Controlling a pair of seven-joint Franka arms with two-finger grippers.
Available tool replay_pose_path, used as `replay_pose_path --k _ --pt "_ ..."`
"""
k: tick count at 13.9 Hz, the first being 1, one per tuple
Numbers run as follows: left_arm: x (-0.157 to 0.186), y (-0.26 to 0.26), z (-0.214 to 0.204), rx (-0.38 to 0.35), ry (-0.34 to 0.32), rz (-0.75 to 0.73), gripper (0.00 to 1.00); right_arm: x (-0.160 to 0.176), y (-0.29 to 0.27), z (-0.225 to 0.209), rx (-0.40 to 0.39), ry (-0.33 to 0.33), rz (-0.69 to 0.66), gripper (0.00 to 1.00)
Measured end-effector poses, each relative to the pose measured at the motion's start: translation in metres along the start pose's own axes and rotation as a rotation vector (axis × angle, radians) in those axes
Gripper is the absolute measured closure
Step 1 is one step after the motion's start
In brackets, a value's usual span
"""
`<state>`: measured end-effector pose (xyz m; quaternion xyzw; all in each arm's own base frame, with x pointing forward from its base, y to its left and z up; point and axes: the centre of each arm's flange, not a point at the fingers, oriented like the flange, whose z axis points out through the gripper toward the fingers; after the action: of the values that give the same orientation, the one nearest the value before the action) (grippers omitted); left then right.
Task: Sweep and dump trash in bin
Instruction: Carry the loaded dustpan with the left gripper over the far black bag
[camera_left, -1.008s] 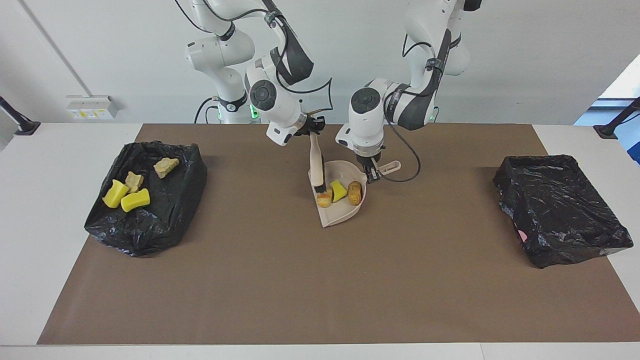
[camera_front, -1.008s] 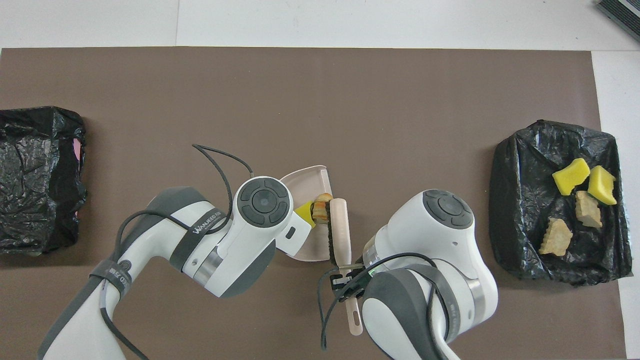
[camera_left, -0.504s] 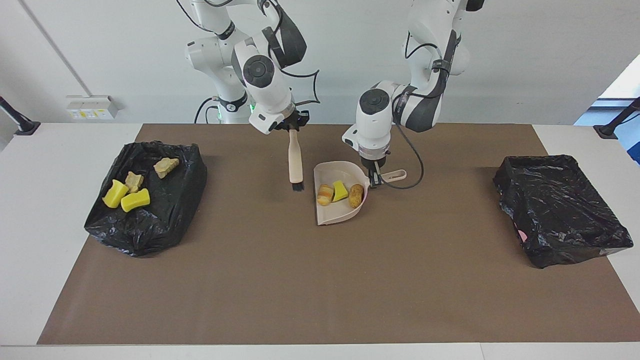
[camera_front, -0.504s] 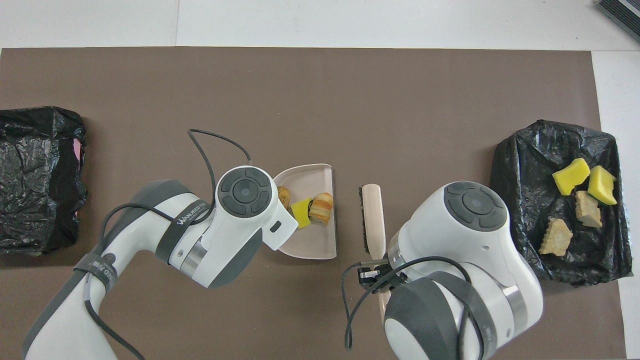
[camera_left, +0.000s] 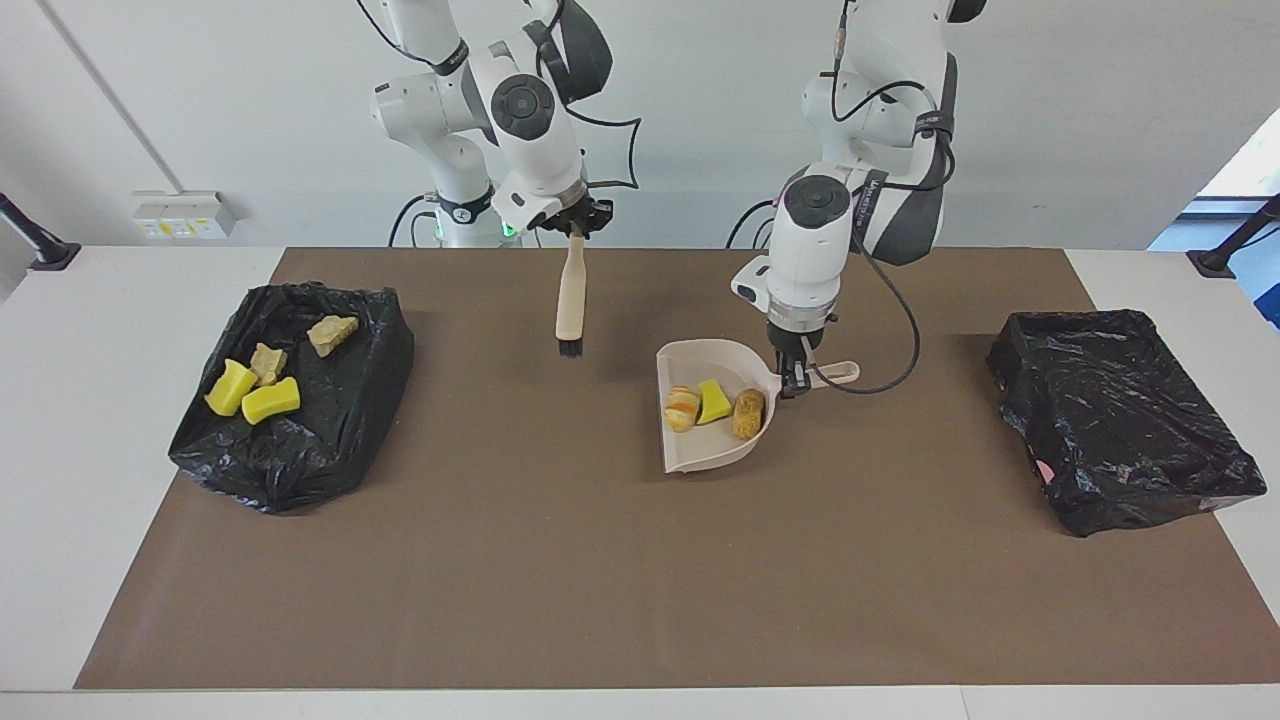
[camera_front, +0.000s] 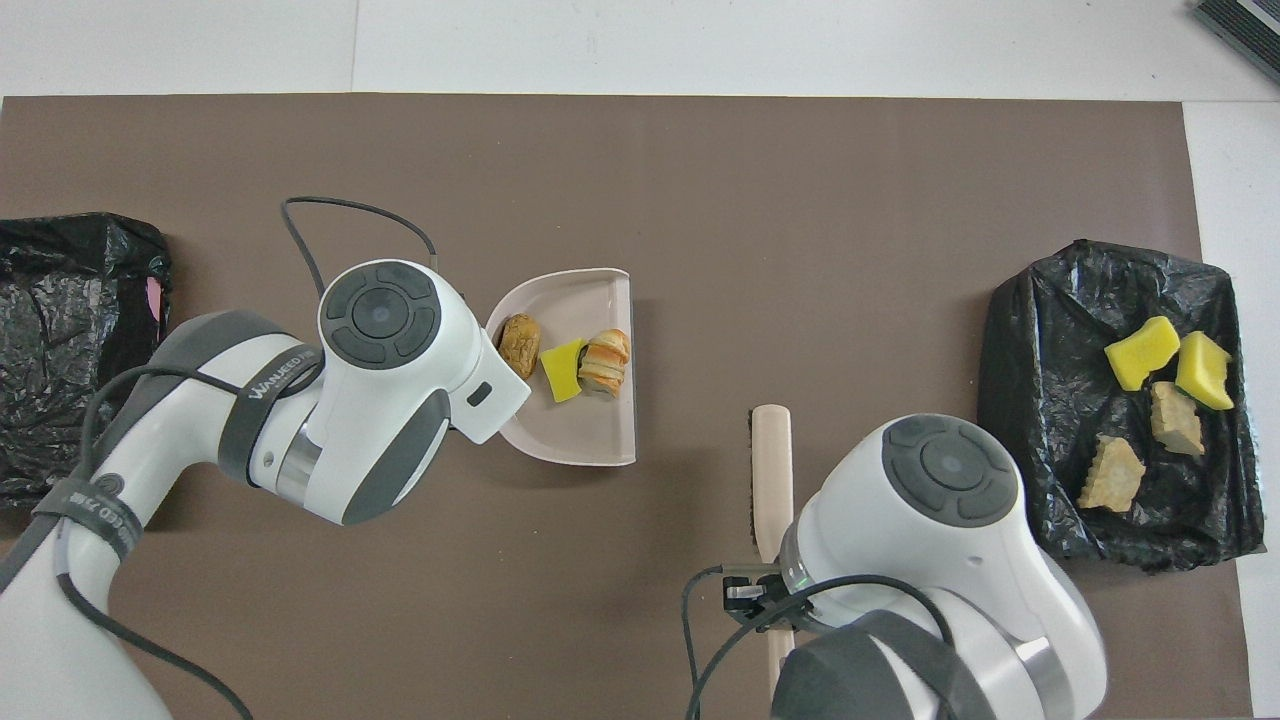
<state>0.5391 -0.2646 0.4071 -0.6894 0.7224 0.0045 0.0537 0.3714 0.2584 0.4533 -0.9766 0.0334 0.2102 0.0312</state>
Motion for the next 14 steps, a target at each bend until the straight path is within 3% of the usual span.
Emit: replay_pose_path --k 4,7,14 --pt "-0.047 -0.032 -0.027 0.064 -0.013 -0.040 0.67 -0.018 -0.024 0.022 0.022 0.033 0.006 0.74" --pt "-0.074 -0.034 -0.041 0.054 -0.025 -0.081 0.67 -0.027 -0.044 0.047 0.020 0.051 0.032 0.74" --pt "-0.243 -0.048 -0.086 0.078 -0.049 -0.264 0.67 -0.032 -0.055 0.069 0.007 0.056 0.039 0.74"
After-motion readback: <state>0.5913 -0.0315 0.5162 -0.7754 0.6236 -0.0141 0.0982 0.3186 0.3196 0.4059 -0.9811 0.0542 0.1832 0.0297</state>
